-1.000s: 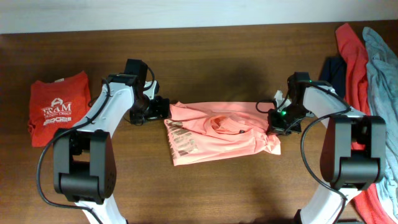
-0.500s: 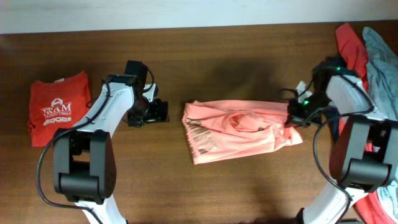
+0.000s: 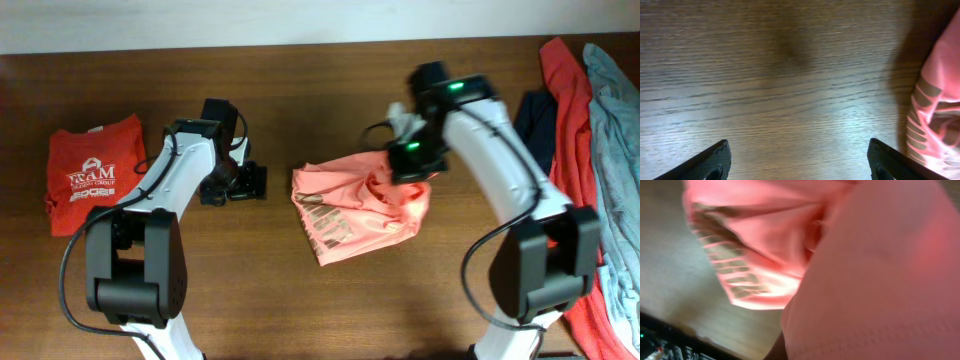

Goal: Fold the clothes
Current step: 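Fold the lifted right end leftward over the shirt with the right gripper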

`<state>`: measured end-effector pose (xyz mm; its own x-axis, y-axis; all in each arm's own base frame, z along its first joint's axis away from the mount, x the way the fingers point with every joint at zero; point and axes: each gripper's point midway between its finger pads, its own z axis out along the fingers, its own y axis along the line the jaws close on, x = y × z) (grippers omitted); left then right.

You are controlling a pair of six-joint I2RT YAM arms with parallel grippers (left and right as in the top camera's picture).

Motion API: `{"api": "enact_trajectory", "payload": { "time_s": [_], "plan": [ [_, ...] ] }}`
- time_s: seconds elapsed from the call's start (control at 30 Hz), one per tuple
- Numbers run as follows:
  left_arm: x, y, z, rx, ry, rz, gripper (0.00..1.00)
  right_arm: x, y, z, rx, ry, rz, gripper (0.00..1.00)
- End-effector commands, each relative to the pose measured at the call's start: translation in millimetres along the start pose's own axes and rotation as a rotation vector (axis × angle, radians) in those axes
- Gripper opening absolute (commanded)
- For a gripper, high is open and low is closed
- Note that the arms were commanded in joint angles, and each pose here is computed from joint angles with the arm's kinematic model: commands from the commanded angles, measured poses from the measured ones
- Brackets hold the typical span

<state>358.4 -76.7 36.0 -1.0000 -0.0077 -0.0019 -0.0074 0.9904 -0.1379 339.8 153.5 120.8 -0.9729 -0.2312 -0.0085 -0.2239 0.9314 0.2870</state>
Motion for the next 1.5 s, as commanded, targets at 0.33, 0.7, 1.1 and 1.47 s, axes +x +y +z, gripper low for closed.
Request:
{"api": "enact_trajectory", "payload": {
  "time_s": [0.33, 0.7, 1.1, 1.47],
  "plan": [
    [-9, 12, -14, -0.067, -0.051, 0.013, 0.92, 0, 96, 63, 0.066, 0.009, -0.218, 0.05],
    [-10, 12, -14, -0.067, -0.052, 0.013, 0.93, 6, 113, 119, 0.077, 0.079, -0.284, 0.06],
    [-11, 12, -13, -0.066, -0.058, 0.014, 0.93, 16, 121, 123, 0.104, 0.103, -0.372, 0.14],
    [-12, 11, -13, -0.065, -0.062, 0.014, 0.93, 54, 172, 113, -0.264, 0.223, -0.545, 0.17]
  ]
}}
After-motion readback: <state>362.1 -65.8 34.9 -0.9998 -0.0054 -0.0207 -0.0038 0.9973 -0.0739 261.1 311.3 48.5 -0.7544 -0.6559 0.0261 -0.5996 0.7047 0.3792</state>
